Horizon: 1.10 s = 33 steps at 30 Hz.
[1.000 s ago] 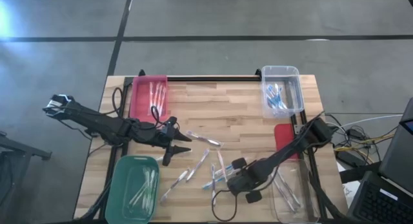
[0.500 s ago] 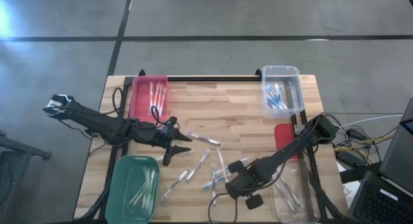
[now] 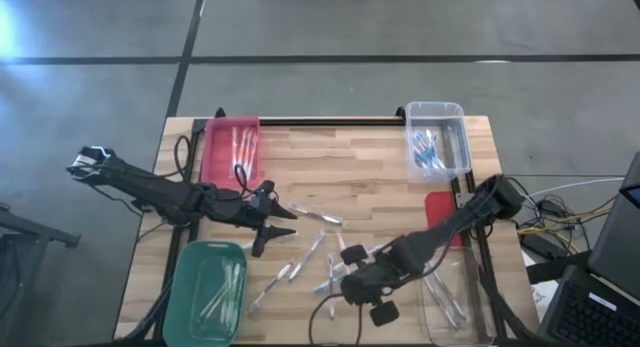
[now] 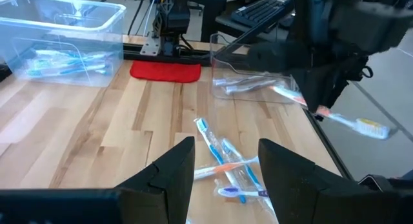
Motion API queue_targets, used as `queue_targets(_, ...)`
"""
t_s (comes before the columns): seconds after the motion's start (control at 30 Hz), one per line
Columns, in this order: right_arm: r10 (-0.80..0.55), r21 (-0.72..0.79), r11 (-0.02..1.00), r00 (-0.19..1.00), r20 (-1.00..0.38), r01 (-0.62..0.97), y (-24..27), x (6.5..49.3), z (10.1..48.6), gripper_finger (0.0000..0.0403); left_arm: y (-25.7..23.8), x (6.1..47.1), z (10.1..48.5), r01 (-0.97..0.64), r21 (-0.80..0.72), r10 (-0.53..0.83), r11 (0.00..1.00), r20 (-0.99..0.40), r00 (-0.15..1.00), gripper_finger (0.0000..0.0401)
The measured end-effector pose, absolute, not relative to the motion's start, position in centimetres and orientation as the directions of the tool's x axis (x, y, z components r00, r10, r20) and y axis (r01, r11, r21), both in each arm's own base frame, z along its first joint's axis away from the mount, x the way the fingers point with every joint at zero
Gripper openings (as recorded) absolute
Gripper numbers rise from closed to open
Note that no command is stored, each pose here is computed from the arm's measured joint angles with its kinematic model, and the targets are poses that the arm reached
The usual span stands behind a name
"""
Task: Pick & Place Toothbrushes
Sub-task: Put the orange toothbrush into the pink bin
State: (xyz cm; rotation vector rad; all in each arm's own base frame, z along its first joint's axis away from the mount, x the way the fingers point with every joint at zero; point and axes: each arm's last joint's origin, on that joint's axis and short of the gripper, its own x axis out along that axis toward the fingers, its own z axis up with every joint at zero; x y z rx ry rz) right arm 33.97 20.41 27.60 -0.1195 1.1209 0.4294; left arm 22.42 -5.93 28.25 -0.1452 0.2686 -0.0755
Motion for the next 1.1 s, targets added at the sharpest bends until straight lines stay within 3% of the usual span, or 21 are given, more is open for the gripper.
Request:
queue_targets(0.57,0.256,0.056,0.911,0.451,-0.855,-0.409,13.1,35.0,27.8,0.0006,-5.8,22.3,27.7,0.058,-0.084,-0.080,0.995,-0.283,0.956,0.0177)
queue_targets(0.8,0.244,0.018,0.920,0.537,-0.807,-0.390,9.8,33.4,28.6,0.0007,-5.4,22.4,27.6,0.002,0.028,0.007,1.000,-0.291,0.957,0.0177)
queue_targets(1.1,0.251,-0.129,0.932,0.860,-0.444,-0.339,6.2,29.8,28.9,0.0008,-4.8,22.3,27.6,-0.200,0.122,0.227,0.972,-0.267,0.937,0.0177)
